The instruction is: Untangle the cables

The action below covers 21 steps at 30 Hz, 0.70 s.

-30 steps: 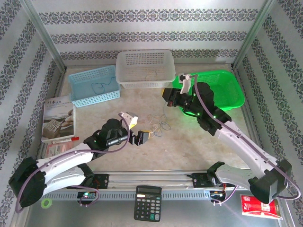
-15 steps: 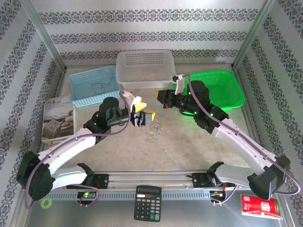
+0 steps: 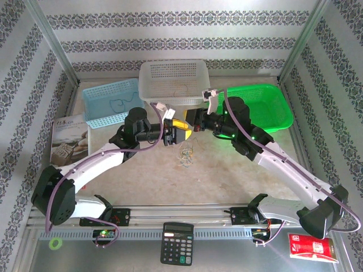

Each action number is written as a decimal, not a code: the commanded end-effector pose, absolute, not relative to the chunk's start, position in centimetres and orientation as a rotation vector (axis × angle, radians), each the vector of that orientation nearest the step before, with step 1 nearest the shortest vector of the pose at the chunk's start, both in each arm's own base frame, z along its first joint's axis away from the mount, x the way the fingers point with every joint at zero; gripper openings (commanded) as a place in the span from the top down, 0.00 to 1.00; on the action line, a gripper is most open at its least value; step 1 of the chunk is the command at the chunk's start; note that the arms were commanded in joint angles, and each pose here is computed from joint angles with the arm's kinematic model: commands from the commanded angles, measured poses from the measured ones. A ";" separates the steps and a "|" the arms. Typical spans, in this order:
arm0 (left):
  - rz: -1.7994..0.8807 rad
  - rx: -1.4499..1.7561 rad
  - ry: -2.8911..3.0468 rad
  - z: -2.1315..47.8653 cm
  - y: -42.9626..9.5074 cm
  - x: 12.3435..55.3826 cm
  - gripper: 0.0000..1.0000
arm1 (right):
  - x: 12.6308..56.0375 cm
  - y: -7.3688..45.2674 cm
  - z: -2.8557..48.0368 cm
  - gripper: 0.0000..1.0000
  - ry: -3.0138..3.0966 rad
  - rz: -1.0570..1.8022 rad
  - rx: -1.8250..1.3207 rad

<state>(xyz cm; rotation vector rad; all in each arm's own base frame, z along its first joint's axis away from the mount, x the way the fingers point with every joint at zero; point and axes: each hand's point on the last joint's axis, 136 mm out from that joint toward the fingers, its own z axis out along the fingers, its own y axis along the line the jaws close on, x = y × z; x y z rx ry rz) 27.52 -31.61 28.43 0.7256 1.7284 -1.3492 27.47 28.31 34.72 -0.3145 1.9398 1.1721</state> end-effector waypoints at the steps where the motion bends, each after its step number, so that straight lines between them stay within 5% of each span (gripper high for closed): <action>1: -1.370 0.730 1.599 31.8 -31.8 28.1 0.60 | 26.8 29.0 36.6 1.00 1.899 1.216 -0.339; 6: -1.359 0.701 1.575 32.2 -31.9 29.0 0.68 | 26.4 29.3 36.6 1.00 1.897 1.224 -0.340; 12: -1.384 0.687 1.567 32.3 -32.3 29.5 0.98 | 26.7 29.1 36.3 1.00 1.899 1.218 -0.323; 14: -1.378 0.682 1.573 32.2 -32.3 29.6 1.00 | 26.9 28.0 36.4 0.74 1.884 1.185 -0.289; 16: -1.370 0.668 1.582 32.3 -32.1 29.8 1.00 | 27.1 26.3 36.1 0.59 1.870 1.143 -0.232; 21: -1.356 0.624 1.589 33.1 -31.7 30.3 1.00 | 26.5 21.7 32.4 0.46 1.864 0.997 -0.099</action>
